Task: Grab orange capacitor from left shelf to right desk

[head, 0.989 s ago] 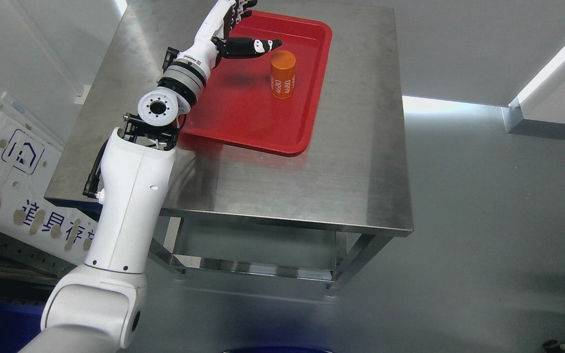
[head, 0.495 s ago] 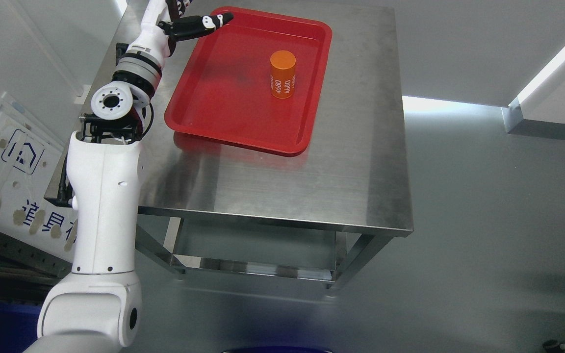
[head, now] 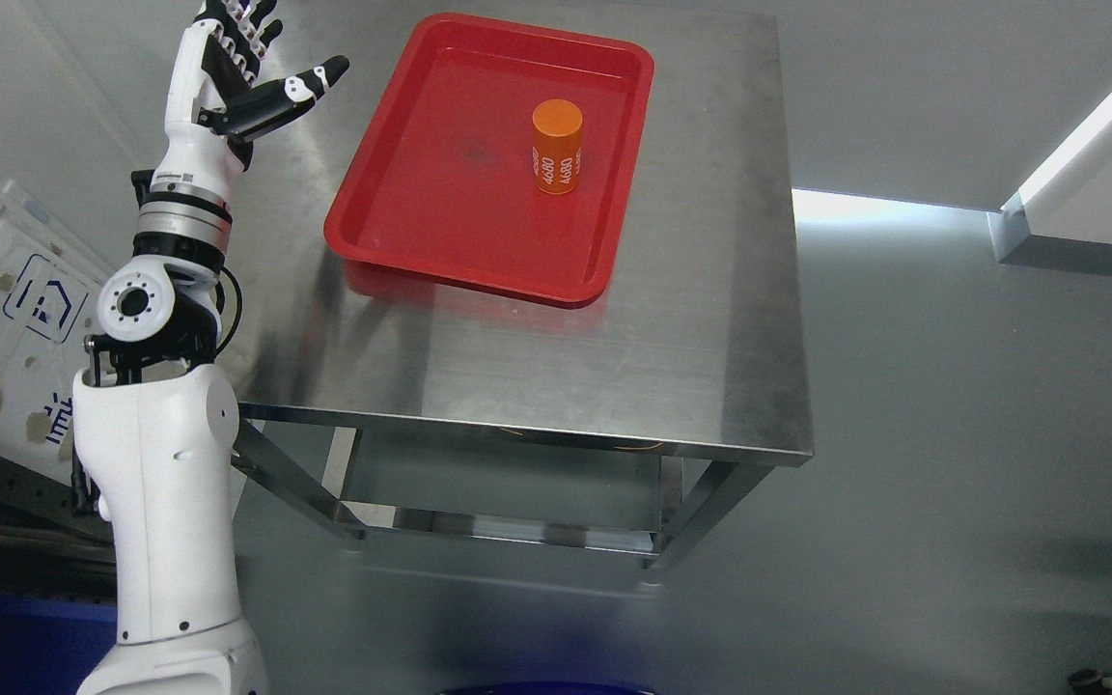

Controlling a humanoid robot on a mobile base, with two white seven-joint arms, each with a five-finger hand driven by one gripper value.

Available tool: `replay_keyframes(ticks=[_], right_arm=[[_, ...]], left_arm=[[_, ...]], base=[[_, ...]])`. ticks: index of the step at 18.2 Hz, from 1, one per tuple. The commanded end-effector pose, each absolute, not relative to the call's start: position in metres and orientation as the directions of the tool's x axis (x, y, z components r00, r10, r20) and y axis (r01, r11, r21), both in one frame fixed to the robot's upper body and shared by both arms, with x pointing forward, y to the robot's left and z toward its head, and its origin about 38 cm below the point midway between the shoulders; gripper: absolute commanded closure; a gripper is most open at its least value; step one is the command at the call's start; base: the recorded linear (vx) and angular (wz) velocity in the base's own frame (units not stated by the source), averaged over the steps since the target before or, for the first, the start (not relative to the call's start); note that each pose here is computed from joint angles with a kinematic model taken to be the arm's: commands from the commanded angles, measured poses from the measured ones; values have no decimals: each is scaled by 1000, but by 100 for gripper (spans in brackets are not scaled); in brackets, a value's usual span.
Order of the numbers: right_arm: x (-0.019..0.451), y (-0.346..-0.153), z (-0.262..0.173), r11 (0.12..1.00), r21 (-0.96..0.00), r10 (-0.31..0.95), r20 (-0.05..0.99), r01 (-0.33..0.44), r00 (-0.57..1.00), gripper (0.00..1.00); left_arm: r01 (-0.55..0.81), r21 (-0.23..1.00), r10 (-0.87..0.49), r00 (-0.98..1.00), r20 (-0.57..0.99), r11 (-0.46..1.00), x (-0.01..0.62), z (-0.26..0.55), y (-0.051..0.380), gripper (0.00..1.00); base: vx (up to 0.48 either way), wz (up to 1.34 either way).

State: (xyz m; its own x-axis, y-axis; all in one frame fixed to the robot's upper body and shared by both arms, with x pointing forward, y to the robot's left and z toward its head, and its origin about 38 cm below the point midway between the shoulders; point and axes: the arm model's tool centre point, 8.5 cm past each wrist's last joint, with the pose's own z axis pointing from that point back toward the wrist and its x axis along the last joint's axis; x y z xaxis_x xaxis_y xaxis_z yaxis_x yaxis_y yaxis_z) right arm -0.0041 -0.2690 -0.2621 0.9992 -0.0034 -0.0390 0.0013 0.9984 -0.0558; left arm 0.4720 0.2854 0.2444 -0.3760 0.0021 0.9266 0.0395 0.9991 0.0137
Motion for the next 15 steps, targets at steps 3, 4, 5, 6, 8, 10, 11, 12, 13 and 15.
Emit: replay_keyframes(ticks=[3, 4, 5, 6, 8, 10, 11, 12, 13, 15], right_arm=[[-18, -280, -261, 997, -74, -15, -49, 12, 999, 0], [-18, -280, -261, 997, -74, -17, -49, 13, 999, 0], [-18, -280, -261, 997, -74, -17, -49, 13, 999, 0], [-18, -280, -261, 997, -74, -17, -49, 13, 999, 0], [-18, -280, -261, 997, -74, -17, -49, 13, 999, 0], [-18, -280, -261, 997, -74, -17, -49, 13, 999, 0], [-18, -280, -261, 997, -74, -15, -49, 12, 999, 0], [-18, -280, -261, 997, -74, -15, -49, 12, 999, 0], [-18, -280, -261, 997, -74, -17, -49, 13, 999, 0], [-18, -280, -261, 997, -74, -17, -49, 13, 999, 0]], left_arm=[[-58, 31, -52, -421, 906, 998, 420, 216, 316, 0], [-60, 30, -52, -417, 908, 998, 420, 214, 317, 0], [-58, 30, -52, -415, 908, 998, 419, 214, 316, 0], [-53, 32, -51, -412, 910, 998, 420, 213, 314, 0], [-46, 33, -49, -402, 914, 998, 420, 210, 312, 0], [-46, 32, -48, -395, 917, 998, 419, 208, 312, 0], [-45, 33, -48, -394, 918, 998, 419, 207, 312, 0], [-45, 33, -48, -394, 918, 998, 419, 207, 312, 0], [-44, 33, -48, -394, 918, 998, 419, 207, 312, 0], [-41, 34, -47, -392, 919, 999, 419, 207, 311, 0]], base=[[0, 0], [0, 0], [0, 0], [0, 0], [0, 0], [0, 0], [0, 0], [0, 0], [0, 0], [0, 0]])
